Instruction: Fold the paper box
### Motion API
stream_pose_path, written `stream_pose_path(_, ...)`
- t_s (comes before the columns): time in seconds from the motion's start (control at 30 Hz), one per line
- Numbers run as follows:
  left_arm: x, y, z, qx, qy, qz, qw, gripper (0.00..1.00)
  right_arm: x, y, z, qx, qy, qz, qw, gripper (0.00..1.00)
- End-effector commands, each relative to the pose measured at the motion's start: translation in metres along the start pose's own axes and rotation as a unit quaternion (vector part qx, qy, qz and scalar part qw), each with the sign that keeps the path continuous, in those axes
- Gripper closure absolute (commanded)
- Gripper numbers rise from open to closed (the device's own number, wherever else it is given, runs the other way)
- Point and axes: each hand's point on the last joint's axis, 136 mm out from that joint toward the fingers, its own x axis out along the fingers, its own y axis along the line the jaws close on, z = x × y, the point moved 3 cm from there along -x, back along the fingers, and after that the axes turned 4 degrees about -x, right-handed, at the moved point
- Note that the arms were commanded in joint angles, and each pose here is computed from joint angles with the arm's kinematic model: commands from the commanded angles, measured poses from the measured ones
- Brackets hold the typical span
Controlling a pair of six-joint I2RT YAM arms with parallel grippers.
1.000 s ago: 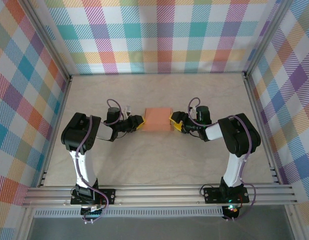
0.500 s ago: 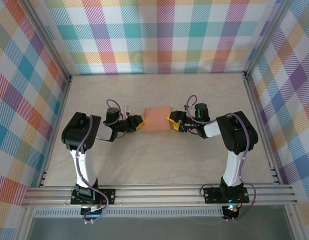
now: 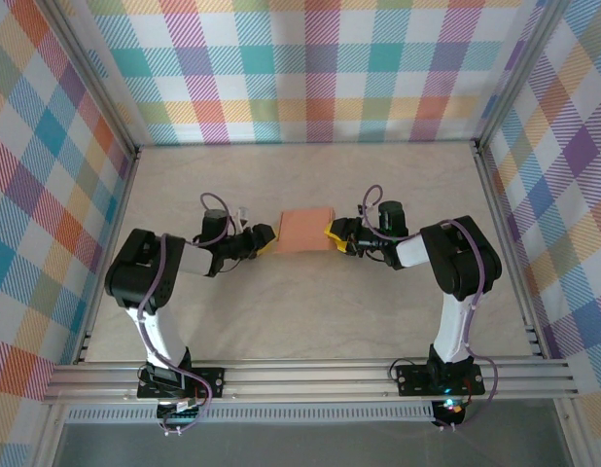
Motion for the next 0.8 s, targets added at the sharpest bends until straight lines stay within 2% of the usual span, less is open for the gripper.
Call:
stream_pose_path(0.0, -0.016, -0.006, 0.001, 0.072, -0.031, 0.047, 0.996, 0.40, 0.000, 0.016, 0.001, -0.015, 0.007, 0.019, 1.000, 0.56)
stream_pose_path(0.03, -0.019, -0.011, 0.002, 0.110, -0.046, 0.065, 0.991, 0.35, -0.001, 0.017, 0.002, -0.014, 0.006, 0.020, 1.000, 0.56)
stream_pose_path(0.1, -0.028, -0.015, 0.003, 0.196, -0.084, 0.120, 0.970, 0.28, -0.003, 0.019, 0.003, -0.012, 0.003, 0.023, 1.000, 0.57)
stream_pose_path(0.17, -0.039, -0.030, 0.003, 0.291, -0.129, 0.144, 0.937, 0.22, -0.007, 0.022, 0.005, -0.010, -0.001, 0.026, 1.000, 0.58)
stream_pose_path(0.27, -0.052, -0.056, 0.000, 0.384, -0.172, 0.142, 0.896, 0.20, -0.012, 0.028, 0.006, -0.013, -0.005, 0.028, 1.000, 0.58)
stream_pose_path(0.3, -0.056, -0.064, -0.001, 0.410, -0.182, 0.142, 0.883, 0.14, -0.014, 0.029, 0.006, -0.014, -0.007, 0.027, 1.000, 0.59)
stream_pose_path(0.33, -0.060, -0.072, -0.004, 0.442, -0.191, 0.146, 0.864, 0.05, -0.017, 0.031, 0.007, -0.014, -0.009, 0.025, 1.000, 0.59)
stream_pose_path(0.37, -0.062, -0.080, -0.010, 0.480, -0.195, 0.146, 0.843, 0.01, -0.019, 0.032, 0.007, -0.014, -0.011, 0.023, 1.000, 0.59)
stream_pose_path(0.47, -0.067, -0.095, -0.026, 0.578, -0.211, 0.143, 0.775, 0.00, -0.025, 0.036, 0.007, -0.014, -0.016, 0.020, 1.000, 0.60)
stream_pose_path(0.53, -0.071, -0.100, -0.032, 0.616, -0.212, 0.155, 0.743, 0.00, -0.028, 0.040, 0.008, -0.014, -0.018, 0.023, 0.999, 0.60)
stream_pose_path(0.67, -0.081, -0.115, -0.038, 0.657, -0.230, 0.177, 0.696, 0.00, -0.033, 0.047, 0.007, -0.011, -0.021, 0.030, 0.999, 0.61)
stream_pose_path(0.77, -0.076, -0.115, -0.050, 0.716, -0.209, 0.200, 0.635, 0.00, -0.035, 0.054, 0.006, -0.010, -0.020, 0.037, 0.999, 0.61)
